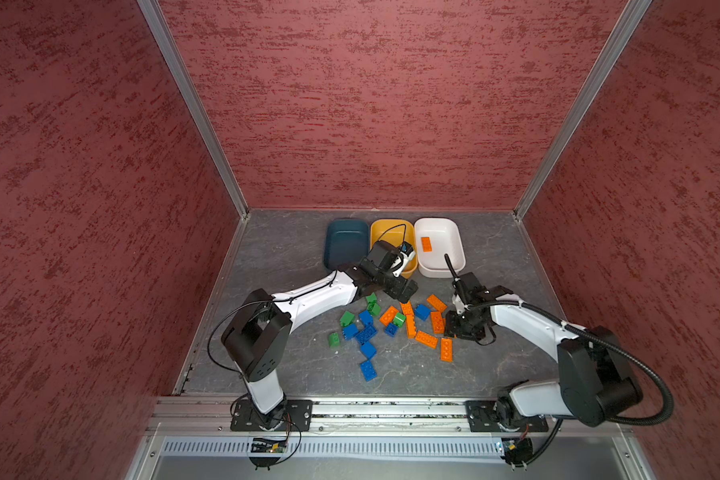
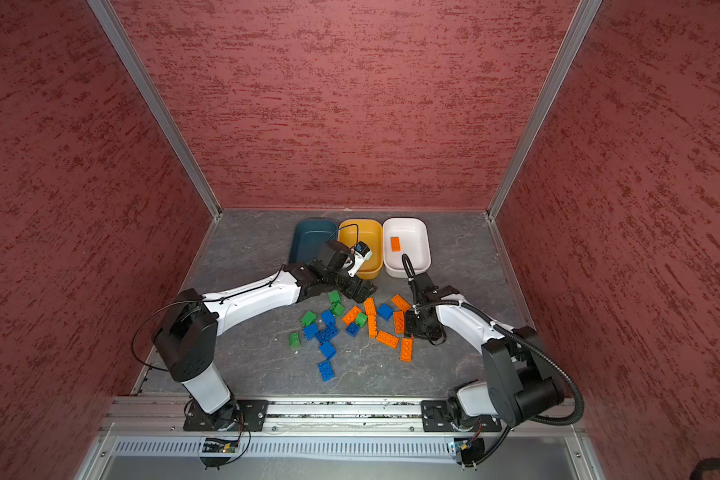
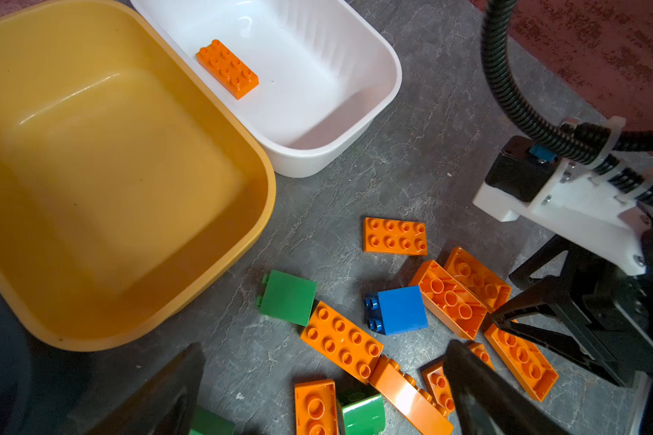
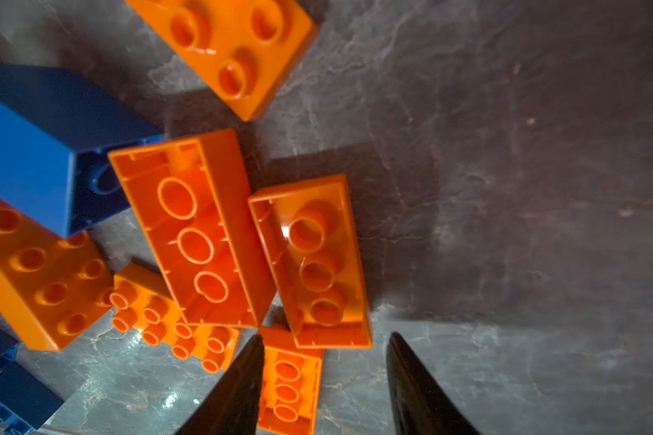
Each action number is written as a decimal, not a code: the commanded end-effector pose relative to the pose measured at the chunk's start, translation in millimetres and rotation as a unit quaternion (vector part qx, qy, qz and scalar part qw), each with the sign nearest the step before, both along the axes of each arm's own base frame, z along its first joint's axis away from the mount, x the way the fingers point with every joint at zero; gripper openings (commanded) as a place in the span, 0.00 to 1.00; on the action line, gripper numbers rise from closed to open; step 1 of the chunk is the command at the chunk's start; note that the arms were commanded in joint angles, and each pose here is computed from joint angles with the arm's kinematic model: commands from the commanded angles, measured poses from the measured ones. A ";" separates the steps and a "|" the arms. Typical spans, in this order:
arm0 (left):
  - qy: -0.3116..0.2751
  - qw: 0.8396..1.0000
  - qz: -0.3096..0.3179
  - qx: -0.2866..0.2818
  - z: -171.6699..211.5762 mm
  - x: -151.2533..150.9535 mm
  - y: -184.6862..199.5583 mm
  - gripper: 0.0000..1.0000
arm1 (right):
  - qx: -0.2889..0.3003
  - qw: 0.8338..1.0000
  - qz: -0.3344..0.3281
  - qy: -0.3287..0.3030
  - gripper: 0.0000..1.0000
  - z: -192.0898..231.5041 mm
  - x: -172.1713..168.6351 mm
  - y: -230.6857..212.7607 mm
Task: Sort the legos into containers by color
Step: 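Grasp another orange brick with the right gripper while the left gripper moves over the pile, then drop the orange brick into the white bin with the right gripper, then grasp a green brick with the left gripper while the right gripper hovers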
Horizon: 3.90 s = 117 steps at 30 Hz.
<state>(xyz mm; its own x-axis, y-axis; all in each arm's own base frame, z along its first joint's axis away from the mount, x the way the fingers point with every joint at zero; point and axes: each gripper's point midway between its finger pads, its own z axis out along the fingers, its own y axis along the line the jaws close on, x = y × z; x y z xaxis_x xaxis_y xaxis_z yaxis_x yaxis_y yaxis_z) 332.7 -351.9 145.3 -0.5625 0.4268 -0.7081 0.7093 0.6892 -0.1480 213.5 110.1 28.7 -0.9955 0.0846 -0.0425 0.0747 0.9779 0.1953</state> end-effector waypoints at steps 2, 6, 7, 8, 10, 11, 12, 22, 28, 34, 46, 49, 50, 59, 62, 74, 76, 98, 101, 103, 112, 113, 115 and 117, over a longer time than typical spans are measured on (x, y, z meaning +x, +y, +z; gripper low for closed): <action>-0.013 1.000 0.001 0.009 2.2 5.9 -0.4 0.99 | -0.036 0.999 0.010 -0.032 0.51 3.2 19.9 -1.4; -0.006 1.000 -0.002 0.005 0.4 4.1 -1.9 0.99 | -0.060 0.998 0.016 -0.028 0.48 -6.3 24.4 -2.5; -0.004 1.000 -0.003 0.006 -0.9 3.3 -2.3 0.99 | -0.072 0.997 0.019 -0.028 0.47 -8.2 25.1 -3.8; -0.004 1.000 -0.002 0.005 -0.6 3.6 -2.9 1.00 | -0.084 0.996 0.020 -0.029 0.45 -9.2 26.8 -6.0; -0.005 1.000 0.003 0.004 0.4 4.8 -2.4 0.99 | -0.101 0.994 0.023 -0.027 0.44 -13.3 27.3 -9.3; -0.006 1.000 0.004 0.003 0.5 5.2 -2.0 1.00 | -0.109 0.993 0.023 -0.026 0.43 -15.5 27.4 -11.3; -0.007 1.000 0.006 0.002 0.5 6.0 -1.7 0.99 | -0.113 0.993 0.023 -0.025 0.42 -17.0 27.4 -12.5; -0.002 1.000 0.007 0.000 -1.6 5.8 -3.4 0.99 | -0.139 0.983 -0.009 -0.122 0.31 19.6 58.4 -22.8; -0.018 0.999 0.028 0.001 5.9 11.6 2.4 0.99 | -0.080 0.962 -0.008 -0.262 0.29 75.0 123.0 4.4; -0.022 0.998 0.066 0.009 5.0 13.8 16.1 0.99 | -0.051 0.949 -0.018 -0.312 0.29 100.7 202.5 20.6; -0.029 0.993 0.110 0.038 1.1 6.4 46.3 0.99 | -0.191 0.937 -0.017 -0.292 0.31 70.6 294.5 -14.1; -0.025 0.992 0.113 0.043 -1.5 4.2 48.7 0.99 | -0.200 0.936 -0.014 -0.288 0.34 63.3 301.3 -15.7; -0.024 0.992 0.115 0.046 -2.6 3.6 49.1 0.99 | -0.197 0.937 -0.013 -0.287 0.36 62.6 302.4 -13.8; -0.012 0.987 0.148 0.058 -11.8 6.8 55.0 0.99 | -0.154 0.944 -0.001 -0.292 0.63 83.2 284.4 3.0; -0.014 0.983 0.166 0.074 -14.2 12.8 59.3 0.99 | -0.130 0.946 0.016 -0.298 0.70 93.0 269.4 13.3; 0.039 0.975 0.204 0.077 -20.7 18.1 50.0 0.99 | -0.001 0.936 -0.046 -0.348 0.99 124.9 205.0 37.1; 0.064 0.972 0.212 0.073 -23.7 15.6 46.8 0.99 | 0.024 0.918 -0.091 -0.384 0.99 130.2 196.6 29.7; 0.164 0.934 0.290 0.130 -88.4 26.8 9.5 0.98 | 0.033 0.863 -0.196 -0.464 0.99 149.0 158.4 -16.6; 0.143 0.929 0.309 0.145 -94.7 36.6 13.8 0.90 | 0.033 0.866 -0.191 -0.462 0.99 148.9 158.2 -15.1; 0.141 0.930 0.307 0.147 -99.2 38.1 12.5 0.86 | 0.032 0.866 -0.189 -0.461 0.99 149.1 158.5 -14.7; 0.164 0.926 0.298 0.164 -119.0 29.2 13.5 0.63 | 0.036 0.870 -0.187 -0.455 0.99 146.0 159.9 -11.8; 0.164 0.926 0.297 0.164 -118.8 29.2 13.5 0.61 | 0.036 0.871 -0.186 -0.454 0.99 145.5 160.4 -11.0; 0.162 0.926 0.299 0.167 -120.4 29.2 15.7 0.58 | 0.036 0.873 -0.184 -0.451 0.99 144.5 161.1 -10.1; 0.160 0.926 0.298 0.167 -120.8 29.8 16.0 0.55 | 0.036 0.874 -0.183 -0.448 0.99 144.3 162.1 -8.9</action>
<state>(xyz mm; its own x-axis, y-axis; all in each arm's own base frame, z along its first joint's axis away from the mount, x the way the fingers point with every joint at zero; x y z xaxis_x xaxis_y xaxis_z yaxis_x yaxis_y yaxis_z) 362.9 -339.4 31.8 -0.9266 0.1266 -0.3542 0.1419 0.9897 -0.0176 369.0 97.0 161.0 -0.4841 0.4050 -0.7757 0.1747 0.9133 0.3678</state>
